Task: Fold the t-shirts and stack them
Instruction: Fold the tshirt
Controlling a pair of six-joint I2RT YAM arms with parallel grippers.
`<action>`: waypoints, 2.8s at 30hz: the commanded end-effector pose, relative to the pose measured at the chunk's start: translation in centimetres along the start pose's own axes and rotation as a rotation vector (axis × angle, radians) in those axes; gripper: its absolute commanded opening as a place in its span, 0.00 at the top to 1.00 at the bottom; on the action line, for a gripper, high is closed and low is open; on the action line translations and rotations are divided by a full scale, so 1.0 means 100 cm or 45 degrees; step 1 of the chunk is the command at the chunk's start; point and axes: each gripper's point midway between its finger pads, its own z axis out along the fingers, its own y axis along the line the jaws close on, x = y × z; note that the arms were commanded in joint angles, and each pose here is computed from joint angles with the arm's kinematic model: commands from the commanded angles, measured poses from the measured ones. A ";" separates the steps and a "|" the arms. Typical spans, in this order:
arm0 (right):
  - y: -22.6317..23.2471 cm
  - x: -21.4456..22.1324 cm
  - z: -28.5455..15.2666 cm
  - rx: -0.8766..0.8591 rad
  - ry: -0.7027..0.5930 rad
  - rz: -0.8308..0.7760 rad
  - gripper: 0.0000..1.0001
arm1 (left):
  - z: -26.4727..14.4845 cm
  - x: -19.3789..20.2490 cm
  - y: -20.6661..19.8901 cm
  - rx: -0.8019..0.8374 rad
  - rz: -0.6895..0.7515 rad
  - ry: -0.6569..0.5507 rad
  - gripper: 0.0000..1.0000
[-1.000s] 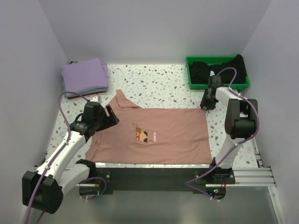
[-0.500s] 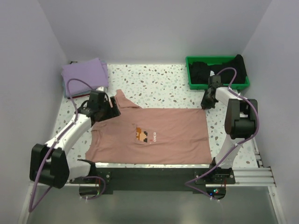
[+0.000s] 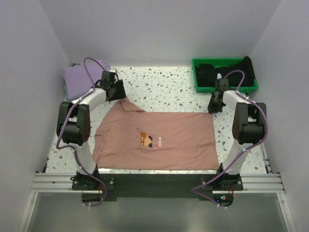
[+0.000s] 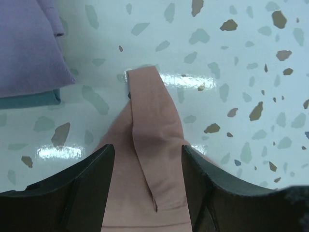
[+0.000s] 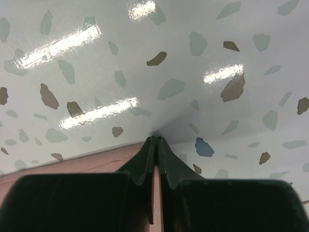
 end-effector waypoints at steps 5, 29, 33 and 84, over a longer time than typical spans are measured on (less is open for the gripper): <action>-0.008 0.024 0.001 0.027 0.118 -0.019 1.00 | 0.033 -0.040 -0.005 0.113 0.016 -0.097 0.39; -0.003 0.024 0.003 0.002 0.143 -0.020 1.00 | 0.084 -0.016 0.017 0.068 0.036 0.021 0.66; -0.003 0.024 0.003 -0.002 0.147 -0.018 1.00 | 0.087 -0.009 0.020 0.054 0.033 0.047 0.81; 0.027 -0.038 -0.095 -0.179 -0.096 -0.034 1.00 | -0.076 -0.083 -0.014 0.366 -0.262 -0.147 1.00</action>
